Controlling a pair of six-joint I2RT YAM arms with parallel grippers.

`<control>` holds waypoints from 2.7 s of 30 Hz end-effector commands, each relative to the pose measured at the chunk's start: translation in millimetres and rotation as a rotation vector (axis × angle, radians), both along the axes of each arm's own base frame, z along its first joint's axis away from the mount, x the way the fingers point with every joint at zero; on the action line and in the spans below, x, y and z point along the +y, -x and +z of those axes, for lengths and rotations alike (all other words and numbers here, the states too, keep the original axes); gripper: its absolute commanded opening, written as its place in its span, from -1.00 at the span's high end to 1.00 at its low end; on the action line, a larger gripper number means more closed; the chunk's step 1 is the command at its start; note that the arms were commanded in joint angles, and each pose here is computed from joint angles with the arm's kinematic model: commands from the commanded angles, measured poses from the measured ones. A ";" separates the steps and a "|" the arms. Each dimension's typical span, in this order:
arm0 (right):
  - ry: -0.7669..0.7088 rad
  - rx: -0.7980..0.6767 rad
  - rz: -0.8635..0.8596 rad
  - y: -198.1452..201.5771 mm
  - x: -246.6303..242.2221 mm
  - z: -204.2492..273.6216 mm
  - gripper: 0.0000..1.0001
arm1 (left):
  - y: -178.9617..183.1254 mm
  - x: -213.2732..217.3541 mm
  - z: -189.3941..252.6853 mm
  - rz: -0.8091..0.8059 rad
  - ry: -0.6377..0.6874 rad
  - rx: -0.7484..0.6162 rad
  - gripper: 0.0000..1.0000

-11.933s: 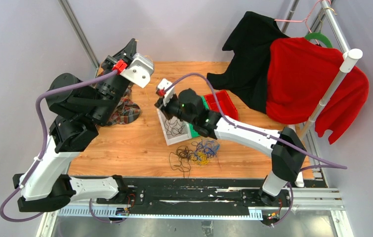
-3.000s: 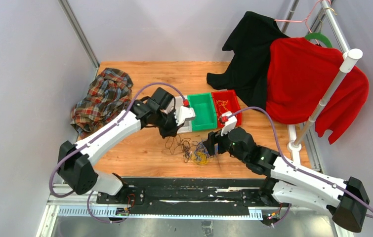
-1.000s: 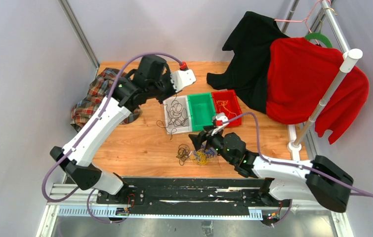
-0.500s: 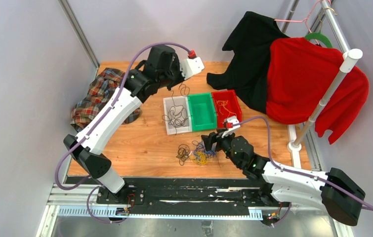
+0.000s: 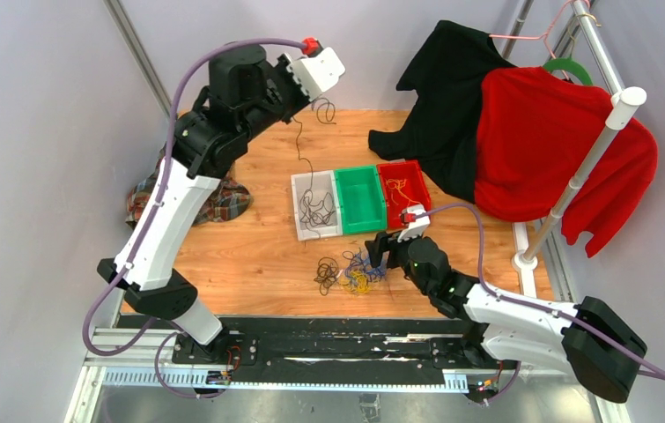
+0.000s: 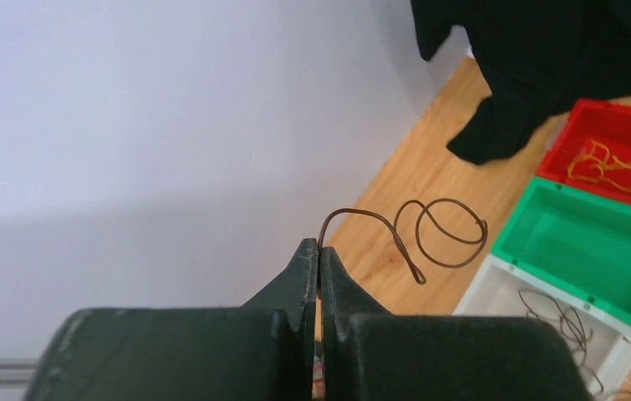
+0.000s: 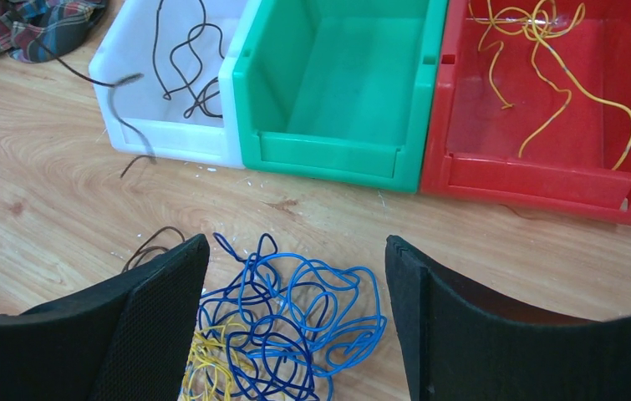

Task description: Untangle the cables

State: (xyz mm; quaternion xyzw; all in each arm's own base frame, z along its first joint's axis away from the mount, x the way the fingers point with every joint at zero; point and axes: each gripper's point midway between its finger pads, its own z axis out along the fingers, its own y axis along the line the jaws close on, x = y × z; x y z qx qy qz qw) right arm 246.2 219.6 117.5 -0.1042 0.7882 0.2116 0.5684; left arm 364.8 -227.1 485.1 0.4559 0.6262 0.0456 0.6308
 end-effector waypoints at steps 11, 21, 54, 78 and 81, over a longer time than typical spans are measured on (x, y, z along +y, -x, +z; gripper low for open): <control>-0.043 0.023 -0.028 -10.5 1.8 7.8 -0.52 | 38.5 39.0 137.8 0.035 0.223 -0.380 0.99; -0.033 0.029 -0.030 -10.0 -0.3 5.8 -0.50 | 8.9 12.2 -25.0 0.026 0.056 -0.072 0.99; 0.025 0.052 -0.016 -7.0 -5.2 -3.1 -0.48 | 26.2 9.8 31.3 -0.025 0.157 -0.101 0.99; 0.034 0.037 -0.026 -3.8 -13.5 2.3 -0.48 | -13.7 -7.8 -77.6 0.005 -0.038 0.016 0.99; 0.033 0.039 -0.026 -3.4 -13.9 2.2 -0.48 | -16.5 -6.0 -92.3 0.018 -0.063 0.033 0.99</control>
